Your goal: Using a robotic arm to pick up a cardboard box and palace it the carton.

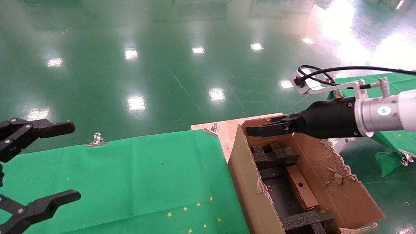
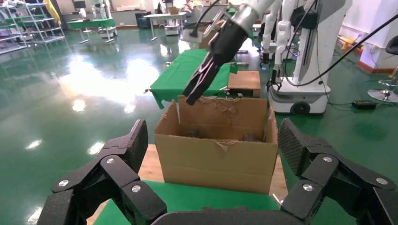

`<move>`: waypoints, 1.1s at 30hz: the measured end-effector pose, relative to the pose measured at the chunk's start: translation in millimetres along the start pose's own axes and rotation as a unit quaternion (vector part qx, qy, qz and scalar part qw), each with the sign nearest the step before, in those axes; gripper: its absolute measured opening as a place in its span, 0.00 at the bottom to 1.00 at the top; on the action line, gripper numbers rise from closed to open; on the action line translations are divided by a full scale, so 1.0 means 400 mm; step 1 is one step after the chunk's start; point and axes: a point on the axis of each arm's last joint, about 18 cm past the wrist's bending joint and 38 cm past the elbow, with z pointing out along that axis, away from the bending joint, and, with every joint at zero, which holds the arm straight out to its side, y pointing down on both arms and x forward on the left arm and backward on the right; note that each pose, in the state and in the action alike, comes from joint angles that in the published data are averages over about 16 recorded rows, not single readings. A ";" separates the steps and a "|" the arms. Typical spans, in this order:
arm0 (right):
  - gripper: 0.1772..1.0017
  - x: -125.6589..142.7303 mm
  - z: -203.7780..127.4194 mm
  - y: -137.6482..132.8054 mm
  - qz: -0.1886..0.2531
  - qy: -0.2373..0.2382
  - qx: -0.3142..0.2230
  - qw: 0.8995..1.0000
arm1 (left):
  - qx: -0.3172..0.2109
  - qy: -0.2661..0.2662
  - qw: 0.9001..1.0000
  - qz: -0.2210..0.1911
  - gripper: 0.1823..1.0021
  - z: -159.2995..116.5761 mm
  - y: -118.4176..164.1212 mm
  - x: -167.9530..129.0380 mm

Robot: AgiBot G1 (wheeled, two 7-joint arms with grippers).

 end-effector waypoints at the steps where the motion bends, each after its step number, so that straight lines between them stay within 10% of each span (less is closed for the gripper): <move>1: 1.00 -0.009 -0.005 -0.002 0.003 -0.011 0.001 1.000 | 0.000 0.000 1.000 0.000 1.00 0.000 0.000 0.000; 19: 1.00 -0.096 0.010 -0.023 -0.041 -0.094 0.003 0.995 | 0.000 0.000 1.000 0.000 1.00 0.000 0.000 0.000; 33: 1.00 -0.216 0.042 -0.039 -0.144 -0.206 0.030 0.967 | 0.000 0.000 1.000 0.000 1.00 0.000 0.000 0.000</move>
